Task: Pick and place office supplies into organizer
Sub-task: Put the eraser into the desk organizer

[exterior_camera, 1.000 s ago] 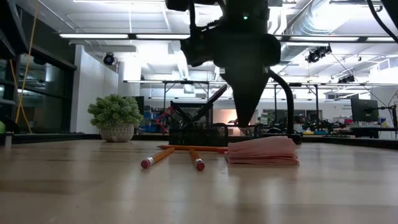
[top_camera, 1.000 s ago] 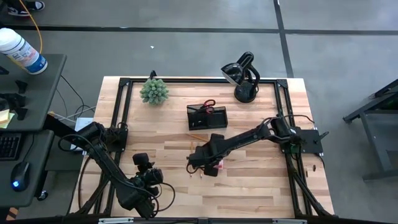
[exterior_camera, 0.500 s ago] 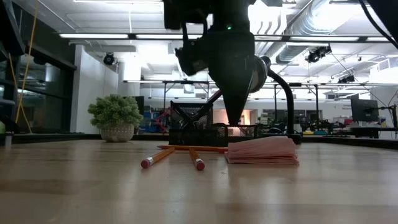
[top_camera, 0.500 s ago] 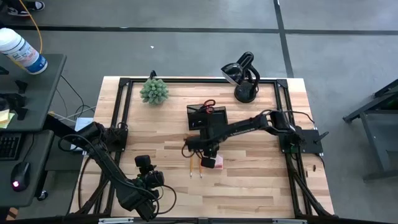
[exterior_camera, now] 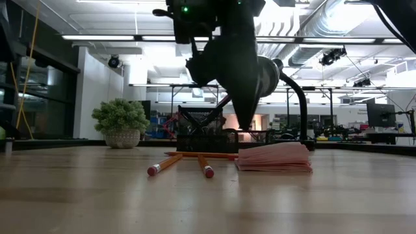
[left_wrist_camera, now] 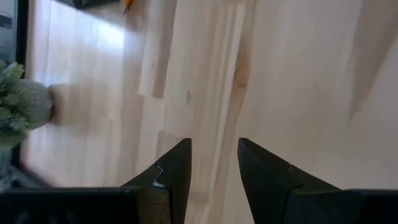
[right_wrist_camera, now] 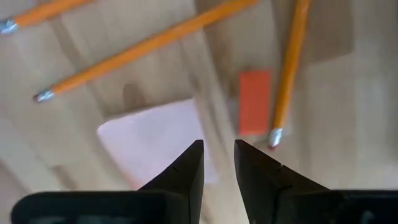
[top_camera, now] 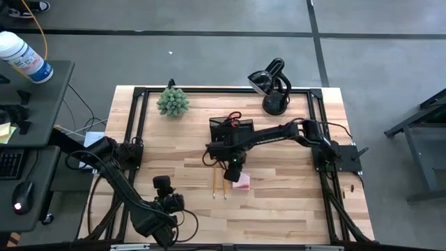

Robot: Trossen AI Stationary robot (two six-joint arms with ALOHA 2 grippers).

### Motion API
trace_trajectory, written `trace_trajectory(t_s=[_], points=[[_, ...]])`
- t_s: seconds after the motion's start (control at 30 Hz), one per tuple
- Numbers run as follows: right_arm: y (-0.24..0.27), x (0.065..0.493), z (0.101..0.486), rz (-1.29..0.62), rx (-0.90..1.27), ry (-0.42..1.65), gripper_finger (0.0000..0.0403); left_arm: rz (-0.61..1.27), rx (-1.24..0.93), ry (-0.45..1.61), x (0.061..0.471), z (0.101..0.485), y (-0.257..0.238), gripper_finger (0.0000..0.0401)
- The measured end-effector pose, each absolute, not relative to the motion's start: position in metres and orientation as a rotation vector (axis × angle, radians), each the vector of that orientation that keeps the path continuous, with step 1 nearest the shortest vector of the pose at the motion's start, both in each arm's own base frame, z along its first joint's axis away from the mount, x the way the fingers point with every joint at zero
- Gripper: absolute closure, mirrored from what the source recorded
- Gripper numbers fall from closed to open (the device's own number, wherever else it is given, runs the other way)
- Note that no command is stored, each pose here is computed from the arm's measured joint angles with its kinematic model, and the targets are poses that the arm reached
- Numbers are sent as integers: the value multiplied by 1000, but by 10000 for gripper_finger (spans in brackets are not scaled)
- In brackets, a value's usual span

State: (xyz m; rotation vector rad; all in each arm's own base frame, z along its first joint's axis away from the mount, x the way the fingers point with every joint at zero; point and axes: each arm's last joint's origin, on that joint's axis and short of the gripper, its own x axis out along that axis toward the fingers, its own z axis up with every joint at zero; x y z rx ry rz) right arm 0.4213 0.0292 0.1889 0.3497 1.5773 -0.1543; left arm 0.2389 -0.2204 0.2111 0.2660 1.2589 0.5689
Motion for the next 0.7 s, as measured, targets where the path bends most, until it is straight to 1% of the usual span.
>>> trace_trajectory(t_s=[0.17, 0.33, 0.47, 0.57, 0.7], points=[[27, 424, 189, -136, 261, 1544, 320, 538, 203, 1195, 246, 216, -227, 281], [25, 427, 189, -134, 234, 1515, 320, 492, 114, 1202, 251, 223, -234, 281], [23, 428, 189, -131, 130, 1493, 317, 468, 61, 1211, 253, 227, -237, 281], [22, 428, 189, -99, 60, 1496, 301, 470, -20, 1206, 255, 231, -241, 281], [23, 428, 189, -114, 44, 1493, 273, 458, -112, 1197, 259, 236, -245, 281]])
